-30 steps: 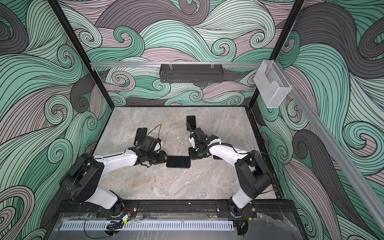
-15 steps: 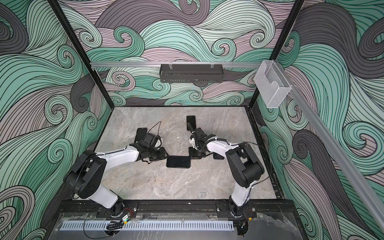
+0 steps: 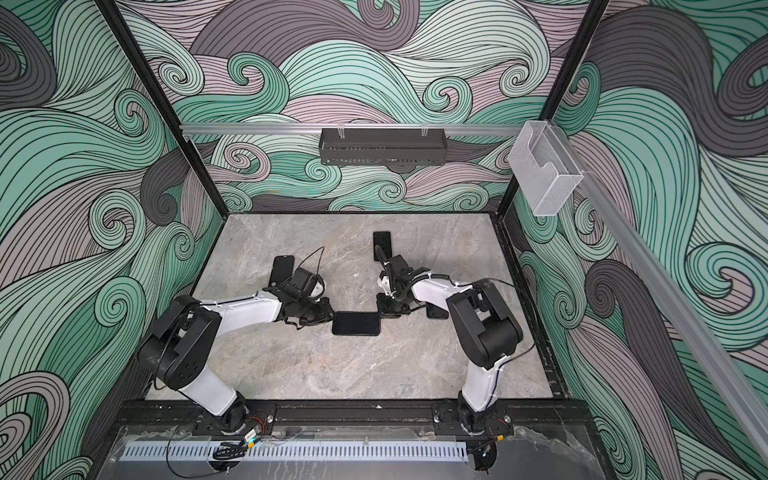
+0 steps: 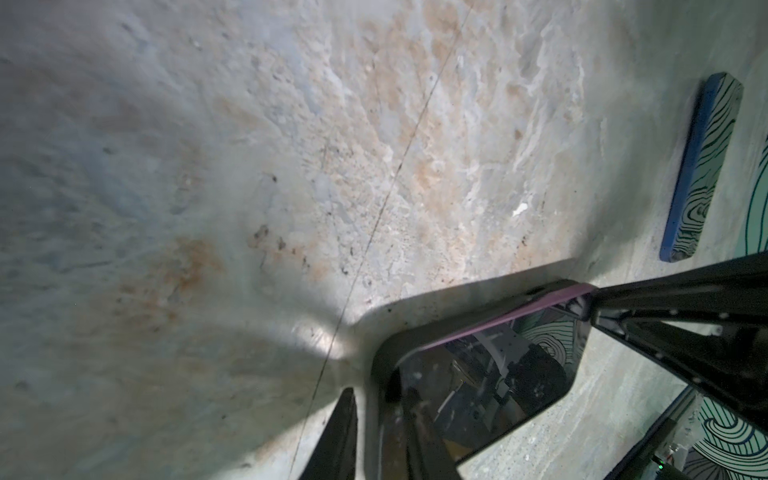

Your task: Put the phone into the phone case

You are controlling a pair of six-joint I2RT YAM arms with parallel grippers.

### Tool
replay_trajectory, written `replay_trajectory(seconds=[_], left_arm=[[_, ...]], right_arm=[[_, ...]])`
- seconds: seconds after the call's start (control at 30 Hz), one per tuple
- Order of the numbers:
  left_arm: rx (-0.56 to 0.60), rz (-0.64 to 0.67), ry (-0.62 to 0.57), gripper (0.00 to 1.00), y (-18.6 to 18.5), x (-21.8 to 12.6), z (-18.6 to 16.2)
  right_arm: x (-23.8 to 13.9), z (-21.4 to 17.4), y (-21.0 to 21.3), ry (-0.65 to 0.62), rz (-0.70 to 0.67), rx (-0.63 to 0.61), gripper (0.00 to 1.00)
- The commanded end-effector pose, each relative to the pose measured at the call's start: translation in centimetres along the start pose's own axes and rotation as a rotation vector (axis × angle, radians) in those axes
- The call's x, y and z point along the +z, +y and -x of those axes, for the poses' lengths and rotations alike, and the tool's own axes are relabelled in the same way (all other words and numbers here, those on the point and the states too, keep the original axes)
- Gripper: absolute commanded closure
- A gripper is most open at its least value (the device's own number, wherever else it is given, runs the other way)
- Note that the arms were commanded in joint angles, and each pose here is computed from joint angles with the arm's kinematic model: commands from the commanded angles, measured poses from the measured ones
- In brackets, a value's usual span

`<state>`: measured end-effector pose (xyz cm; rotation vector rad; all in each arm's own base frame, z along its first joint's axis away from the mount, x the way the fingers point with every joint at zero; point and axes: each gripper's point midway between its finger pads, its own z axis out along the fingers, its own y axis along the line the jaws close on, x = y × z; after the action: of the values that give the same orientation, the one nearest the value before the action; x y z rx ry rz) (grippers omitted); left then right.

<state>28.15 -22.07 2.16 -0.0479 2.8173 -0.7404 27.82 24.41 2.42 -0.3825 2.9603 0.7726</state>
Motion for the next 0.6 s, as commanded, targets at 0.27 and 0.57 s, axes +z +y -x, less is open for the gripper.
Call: replay_trajectory(seconds=[0.27,0.57], left_arm=[[0.009,-0.039,0.023,0.82,-0.5,0.5,-0.1],[0.005,-0.042,0.028,0.82,-0.3,0.7,-0.4]], right_arm=[[2.5,-2.4,-1.4,0.131,-0.015,0.008,0.9],[5.2,-4.3,-2.9,0.209,-0.089,0.018,0.91]])
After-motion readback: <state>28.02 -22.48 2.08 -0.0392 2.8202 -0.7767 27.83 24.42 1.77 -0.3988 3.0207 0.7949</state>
